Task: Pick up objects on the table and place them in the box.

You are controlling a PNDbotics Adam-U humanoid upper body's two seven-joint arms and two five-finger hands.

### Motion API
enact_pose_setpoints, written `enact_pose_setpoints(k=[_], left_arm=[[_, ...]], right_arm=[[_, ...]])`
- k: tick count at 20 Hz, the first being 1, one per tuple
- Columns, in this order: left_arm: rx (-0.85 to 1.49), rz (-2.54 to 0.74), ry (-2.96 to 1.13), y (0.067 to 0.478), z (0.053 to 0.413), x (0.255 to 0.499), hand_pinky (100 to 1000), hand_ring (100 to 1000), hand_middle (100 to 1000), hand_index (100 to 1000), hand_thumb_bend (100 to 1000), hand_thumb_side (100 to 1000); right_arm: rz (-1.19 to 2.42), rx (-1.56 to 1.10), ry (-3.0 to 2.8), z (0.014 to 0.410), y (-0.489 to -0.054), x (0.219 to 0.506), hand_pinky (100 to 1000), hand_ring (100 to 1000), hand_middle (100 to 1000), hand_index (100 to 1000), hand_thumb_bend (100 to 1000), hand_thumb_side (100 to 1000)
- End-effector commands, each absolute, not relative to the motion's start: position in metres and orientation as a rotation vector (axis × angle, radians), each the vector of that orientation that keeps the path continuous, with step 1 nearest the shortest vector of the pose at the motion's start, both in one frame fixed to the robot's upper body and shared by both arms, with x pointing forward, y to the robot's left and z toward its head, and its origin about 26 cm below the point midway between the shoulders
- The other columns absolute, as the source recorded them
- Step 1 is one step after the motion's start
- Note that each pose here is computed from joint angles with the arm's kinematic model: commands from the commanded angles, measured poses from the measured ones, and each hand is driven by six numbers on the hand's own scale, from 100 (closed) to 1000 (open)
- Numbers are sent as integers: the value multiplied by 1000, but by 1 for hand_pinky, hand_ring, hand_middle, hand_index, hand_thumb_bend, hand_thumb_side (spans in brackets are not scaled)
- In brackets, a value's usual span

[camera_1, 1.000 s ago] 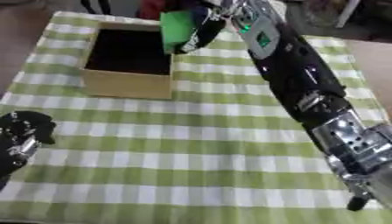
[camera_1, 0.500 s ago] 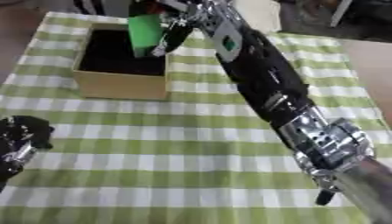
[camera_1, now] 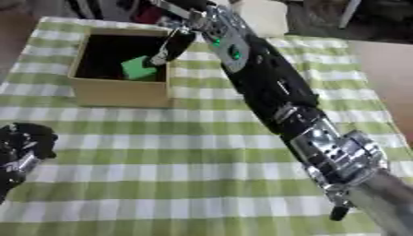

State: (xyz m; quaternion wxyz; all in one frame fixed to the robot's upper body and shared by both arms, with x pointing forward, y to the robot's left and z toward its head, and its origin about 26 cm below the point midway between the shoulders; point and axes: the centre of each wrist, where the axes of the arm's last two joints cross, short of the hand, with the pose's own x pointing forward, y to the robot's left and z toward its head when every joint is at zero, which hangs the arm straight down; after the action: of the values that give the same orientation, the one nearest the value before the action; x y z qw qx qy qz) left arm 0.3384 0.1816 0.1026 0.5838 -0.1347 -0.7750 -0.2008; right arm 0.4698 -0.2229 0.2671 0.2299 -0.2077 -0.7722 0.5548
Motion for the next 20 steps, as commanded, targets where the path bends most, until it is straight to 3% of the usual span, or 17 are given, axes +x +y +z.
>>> enact_pose_setpoints(k=[1, 17, 19, 20], left_arm=[[-290, -454, -1825, 188, 107, 338, 544, 688, 603, 641, 483, 279], [-211, -368, -1824, 207, 99, 335, 544, 689, 604, 642, 483, 278], [-204, -358, -1824, 209, 99, 335, 544, 689, 604, 642, 483, 278], [-201, -355, -1824, 209, 99, 335, 544, 689, 604, 642, 482, 278]], right_arm=[[1483, -597, -2185, 291, -245, 457, 747, 694, 724, 869, 620, 100], [1154, -519, -2227, 266, -330, 359, 730, 684, 708, 861, 522, 100], [1107, -525, -2208, 257, -337, 354, 728, 684, 707, 860, 492, 100], [1085, -529, -2197, 252, -340, 352, 729, 687, 707, 857, 399, 103]])
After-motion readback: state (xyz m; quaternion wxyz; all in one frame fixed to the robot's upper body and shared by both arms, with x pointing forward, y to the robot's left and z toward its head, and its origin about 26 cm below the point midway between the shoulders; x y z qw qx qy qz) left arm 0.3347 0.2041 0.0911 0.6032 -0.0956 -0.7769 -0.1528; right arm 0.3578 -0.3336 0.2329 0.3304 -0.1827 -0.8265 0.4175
